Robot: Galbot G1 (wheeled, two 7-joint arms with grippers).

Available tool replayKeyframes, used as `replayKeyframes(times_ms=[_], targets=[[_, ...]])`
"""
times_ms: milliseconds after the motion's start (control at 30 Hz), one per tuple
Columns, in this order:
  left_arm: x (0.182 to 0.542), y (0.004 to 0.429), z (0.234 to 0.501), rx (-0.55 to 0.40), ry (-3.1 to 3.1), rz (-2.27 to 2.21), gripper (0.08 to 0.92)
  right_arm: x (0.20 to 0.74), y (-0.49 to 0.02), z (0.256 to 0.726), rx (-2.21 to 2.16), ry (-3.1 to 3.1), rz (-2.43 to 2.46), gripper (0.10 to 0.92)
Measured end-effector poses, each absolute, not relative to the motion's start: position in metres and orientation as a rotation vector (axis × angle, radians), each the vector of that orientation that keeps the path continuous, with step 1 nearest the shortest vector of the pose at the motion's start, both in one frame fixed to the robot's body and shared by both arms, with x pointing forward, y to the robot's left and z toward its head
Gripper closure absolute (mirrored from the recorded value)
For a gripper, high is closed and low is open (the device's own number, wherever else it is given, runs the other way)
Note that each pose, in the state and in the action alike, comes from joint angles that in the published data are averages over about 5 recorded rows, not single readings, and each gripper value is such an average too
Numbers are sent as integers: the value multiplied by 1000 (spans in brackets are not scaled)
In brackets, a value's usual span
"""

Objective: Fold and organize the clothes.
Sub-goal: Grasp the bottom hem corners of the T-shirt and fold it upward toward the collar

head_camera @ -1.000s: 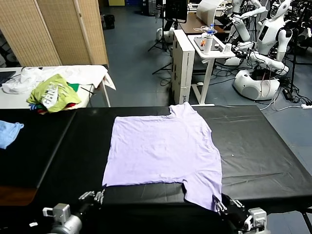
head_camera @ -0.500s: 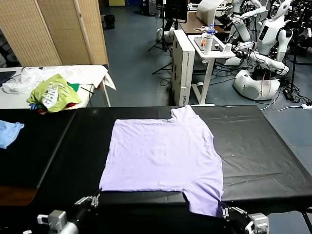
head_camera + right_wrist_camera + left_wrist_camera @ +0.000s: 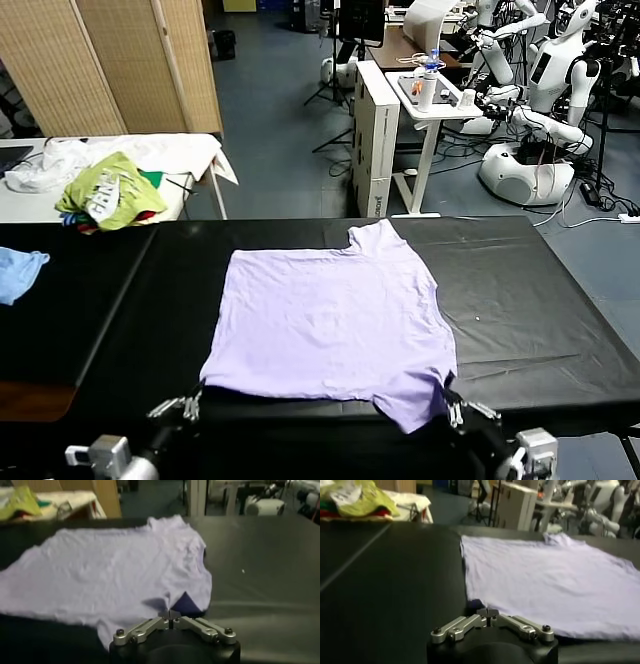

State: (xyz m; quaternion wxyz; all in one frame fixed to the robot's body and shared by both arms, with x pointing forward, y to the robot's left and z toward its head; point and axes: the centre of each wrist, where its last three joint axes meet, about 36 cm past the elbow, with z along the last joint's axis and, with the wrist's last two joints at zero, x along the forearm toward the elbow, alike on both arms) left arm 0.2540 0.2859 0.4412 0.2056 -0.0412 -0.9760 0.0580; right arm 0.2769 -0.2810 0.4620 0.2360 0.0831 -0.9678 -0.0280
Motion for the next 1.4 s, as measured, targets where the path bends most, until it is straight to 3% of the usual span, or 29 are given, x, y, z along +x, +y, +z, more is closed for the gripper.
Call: replayKeyframes(times_ms=[600, 1400], targets=[[309, 298, 424, -120, -2779, 68, 853, 369, -276, 437, 213, -2706, -55, 882], [359, 319, 407, -145, -2744, -34, 853, 397, -260, 412, 219, -2668, -55, 882]])
